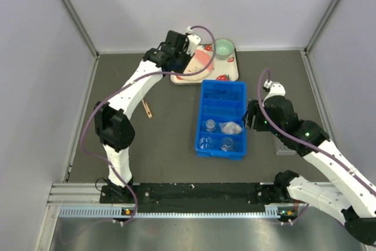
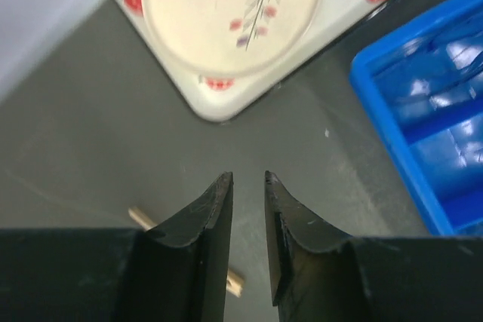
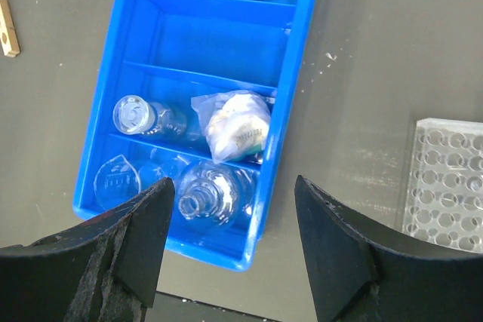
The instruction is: Organize the chemistry lab equipment
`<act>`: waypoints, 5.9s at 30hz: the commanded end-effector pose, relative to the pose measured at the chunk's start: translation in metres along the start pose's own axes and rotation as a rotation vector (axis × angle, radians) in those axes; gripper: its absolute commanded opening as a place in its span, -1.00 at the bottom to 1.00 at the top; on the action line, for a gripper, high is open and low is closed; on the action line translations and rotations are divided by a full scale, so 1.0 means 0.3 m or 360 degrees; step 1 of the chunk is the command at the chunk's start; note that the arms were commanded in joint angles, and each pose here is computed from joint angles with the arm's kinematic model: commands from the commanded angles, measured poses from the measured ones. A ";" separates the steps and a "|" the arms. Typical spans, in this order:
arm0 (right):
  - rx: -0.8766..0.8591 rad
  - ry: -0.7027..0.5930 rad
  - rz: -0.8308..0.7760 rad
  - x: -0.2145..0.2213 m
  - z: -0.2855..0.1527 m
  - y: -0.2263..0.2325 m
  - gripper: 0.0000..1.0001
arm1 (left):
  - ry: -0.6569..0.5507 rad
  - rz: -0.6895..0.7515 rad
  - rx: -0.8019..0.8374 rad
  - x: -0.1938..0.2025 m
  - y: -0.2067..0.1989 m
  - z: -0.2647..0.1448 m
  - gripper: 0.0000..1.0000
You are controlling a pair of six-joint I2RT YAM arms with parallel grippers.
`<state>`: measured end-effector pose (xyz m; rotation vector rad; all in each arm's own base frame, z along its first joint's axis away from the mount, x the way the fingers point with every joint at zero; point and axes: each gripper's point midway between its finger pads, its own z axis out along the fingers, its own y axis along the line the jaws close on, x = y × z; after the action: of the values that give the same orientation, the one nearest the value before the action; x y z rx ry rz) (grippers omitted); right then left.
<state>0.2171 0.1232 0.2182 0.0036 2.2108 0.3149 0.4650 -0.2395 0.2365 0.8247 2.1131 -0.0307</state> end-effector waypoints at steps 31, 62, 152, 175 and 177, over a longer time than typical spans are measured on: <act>-0.0439 0.0262 -0.0407 -0.038 0.409 0.634 0.32 | 0.0438 -0.1398 -0.0397 0.729 0.223 -0.183 0.32; -0.0393 0.0236 -0.0399 0.068 0.364 0.503 0.33 | 0.0691 -0.1763 -0.0590 0.947 0.176 0.107 -0.74; -0.0862 -0.0348 -0.0075 -0.194 0.012 0.545 -1.00 | -0.0319 -0.0879 0.1863 0.250 -0.670 -0.784 0.97; -0.0070 -0.0317 -0.1493 -0.300 0.461 0.389 -1.00 | -0.0104 -0.0723 0.1095 0.494 -0.542 -0.663 0.97; -0.0129 -0.0290 -0.1629 -0.277 0.486 0.401 -1.00 | -0.0095 -0.0730 0.1093 0.522 -0.548 -0.666 0.97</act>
<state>0.3531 0.2556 0.2137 -0.8817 1.8979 -0.1041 0.1698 -0.2300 0.2138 0.6635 2.2292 -1.0801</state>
